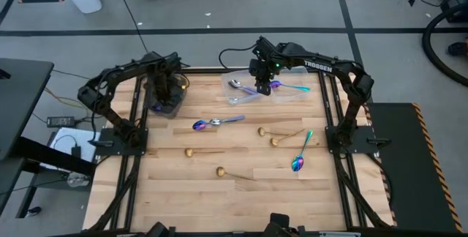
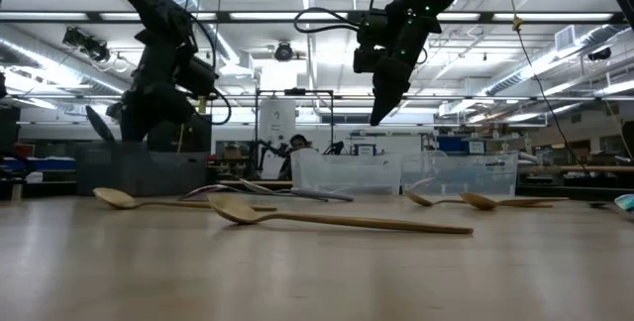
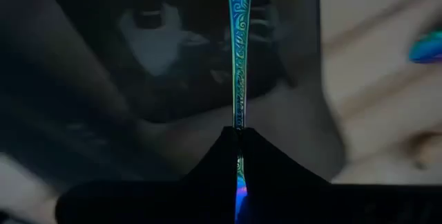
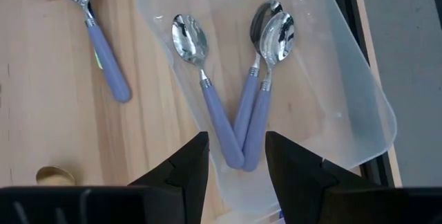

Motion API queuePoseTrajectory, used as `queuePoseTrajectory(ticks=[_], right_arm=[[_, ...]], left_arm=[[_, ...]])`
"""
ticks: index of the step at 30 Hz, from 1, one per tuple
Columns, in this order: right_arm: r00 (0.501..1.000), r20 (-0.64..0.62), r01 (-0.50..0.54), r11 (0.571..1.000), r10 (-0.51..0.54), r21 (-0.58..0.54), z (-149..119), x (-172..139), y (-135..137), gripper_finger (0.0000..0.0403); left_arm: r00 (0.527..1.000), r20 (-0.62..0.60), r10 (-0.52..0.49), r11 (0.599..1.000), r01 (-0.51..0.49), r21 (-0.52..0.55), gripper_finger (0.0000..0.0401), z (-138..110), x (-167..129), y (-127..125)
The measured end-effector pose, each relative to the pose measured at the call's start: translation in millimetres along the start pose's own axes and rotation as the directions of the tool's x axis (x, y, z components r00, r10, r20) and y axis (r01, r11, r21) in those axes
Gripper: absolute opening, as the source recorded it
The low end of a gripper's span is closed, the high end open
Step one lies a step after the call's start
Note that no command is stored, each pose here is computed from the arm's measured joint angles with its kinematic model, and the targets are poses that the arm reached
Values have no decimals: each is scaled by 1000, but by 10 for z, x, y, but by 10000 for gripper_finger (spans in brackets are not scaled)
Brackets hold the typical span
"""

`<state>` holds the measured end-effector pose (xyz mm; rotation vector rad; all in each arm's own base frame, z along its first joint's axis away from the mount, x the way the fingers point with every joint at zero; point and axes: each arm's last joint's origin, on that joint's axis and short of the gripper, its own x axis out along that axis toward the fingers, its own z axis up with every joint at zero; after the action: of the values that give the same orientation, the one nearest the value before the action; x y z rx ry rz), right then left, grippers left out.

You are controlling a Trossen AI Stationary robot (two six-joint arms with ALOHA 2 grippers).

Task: Sort silverware by color (type)
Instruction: Put the blue spoon into the right transparent bin

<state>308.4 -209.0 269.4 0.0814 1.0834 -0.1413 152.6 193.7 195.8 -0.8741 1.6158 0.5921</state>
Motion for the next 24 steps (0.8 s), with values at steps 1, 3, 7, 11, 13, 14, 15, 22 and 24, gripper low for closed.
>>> queuePoseTrajectory(ticks=[1,3,7,11,13,14,15,22,24], right_arm=[[1000,0,0,1000,0,0,0,0,0,153],[1000,0,0,1000,0,-1,0,0,0,153],[1000,4,2,1000,-2,-5,4,0,-2,153],[1000,7,3,1000,-3,-6,6,0,-4,153],[1000,7,3,1000,-3,-6,6,0,-4,153],[1000,6,3,1000,-3,-5,6,0,-4,153],[1000,7,3,1000,-3,-4,6,0,-4,153],[1000,8,-3,1000,3,-3,6,0,-2,153],[1000,8,-3,1000,4,-2,6,0,-1,153]], left_arm=[[1000,-4,-29,1000,29,-9,14,7,10,-27],[997,-5,-78,997,77,-20,14,9,14,-79],[993,27,-114,992,116,-45,14,42,20,-178],[973,102,-209,976,214,-42,14,122,16,-275],[964,146,-222,973,229,-30,14,166,11,-314],[964,157,-217,975,223,-24,14,176,11,-325],[965,170,-199,979,205,-19,14,186,9,-329],[974,221,-54,978,7,209,14,216,13,-355],[967,252,-27,960,-45,277,17,241,9,-366]])
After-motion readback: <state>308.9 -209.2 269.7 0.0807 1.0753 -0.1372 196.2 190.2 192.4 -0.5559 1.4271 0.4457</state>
